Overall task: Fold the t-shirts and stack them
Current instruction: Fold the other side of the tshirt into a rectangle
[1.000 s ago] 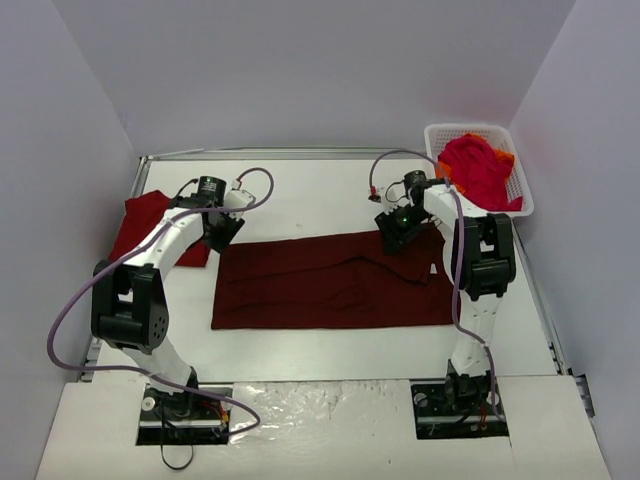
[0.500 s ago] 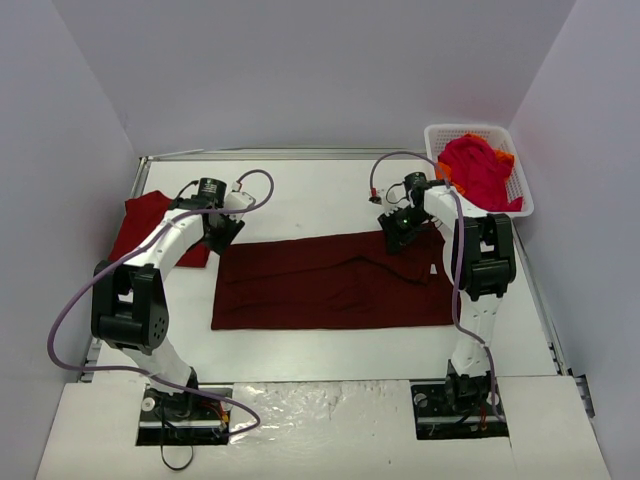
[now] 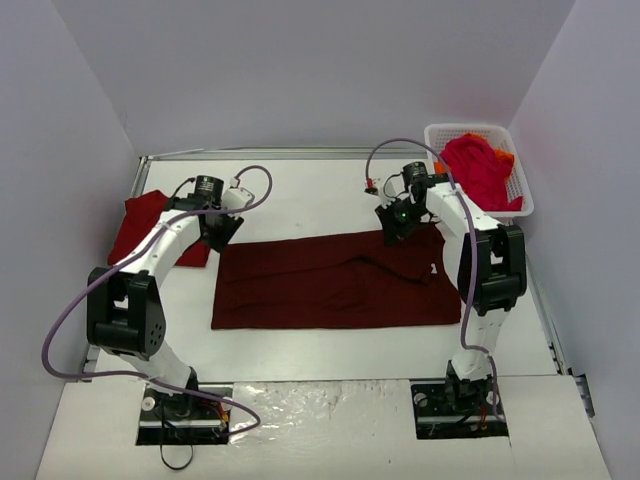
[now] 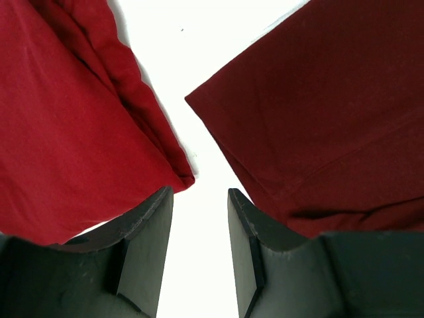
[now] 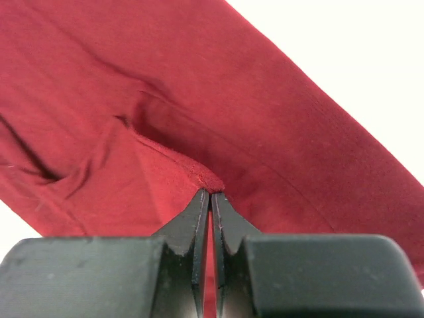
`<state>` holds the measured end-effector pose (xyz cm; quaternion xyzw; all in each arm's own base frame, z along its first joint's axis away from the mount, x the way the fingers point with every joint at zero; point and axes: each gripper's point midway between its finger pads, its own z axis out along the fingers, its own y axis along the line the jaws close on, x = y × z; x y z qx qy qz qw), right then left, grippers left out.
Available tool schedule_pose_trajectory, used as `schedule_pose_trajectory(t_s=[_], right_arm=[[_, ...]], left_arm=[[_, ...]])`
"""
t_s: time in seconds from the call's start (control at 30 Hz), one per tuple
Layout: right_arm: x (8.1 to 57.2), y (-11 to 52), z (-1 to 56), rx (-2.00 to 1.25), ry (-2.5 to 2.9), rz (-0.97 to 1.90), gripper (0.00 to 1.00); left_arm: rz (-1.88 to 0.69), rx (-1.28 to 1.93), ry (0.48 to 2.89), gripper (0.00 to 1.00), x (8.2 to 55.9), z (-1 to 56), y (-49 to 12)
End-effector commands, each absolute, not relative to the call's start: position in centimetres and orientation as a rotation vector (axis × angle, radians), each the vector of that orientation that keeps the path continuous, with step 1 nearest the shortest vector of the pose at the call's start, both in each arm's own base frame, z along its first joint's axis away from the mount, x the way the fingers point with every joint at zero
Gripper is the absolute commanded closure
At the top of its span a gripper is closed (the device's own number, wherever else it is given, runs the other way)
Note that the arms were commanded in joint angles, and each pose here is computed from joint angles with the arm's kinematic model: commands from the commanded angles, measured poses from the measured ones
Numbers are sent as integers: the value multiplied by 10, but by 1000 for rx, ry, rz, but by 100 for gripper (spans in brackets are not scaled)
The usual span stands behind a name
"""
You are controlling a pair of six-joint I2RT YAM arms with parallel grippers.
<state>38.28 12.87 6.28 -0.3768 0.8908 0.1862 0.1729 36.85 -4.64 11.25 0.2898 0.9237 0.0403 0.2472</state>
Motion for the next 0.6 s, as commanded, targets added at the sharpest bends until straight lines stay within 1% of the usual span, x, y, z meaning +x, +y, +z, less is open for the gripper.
schedule_pose_trajectory(t_s=[0.0, 0.57], right_arm=[[360, 135, 82, -1097, 2535, 542, 100], [320, 148, 97, -1219, 2525, 543, 100]], left_arm=[[93, 759, 2480, 63, 369, 132, -47], [93, 761, 2478, 63, 367, 134, -47]])
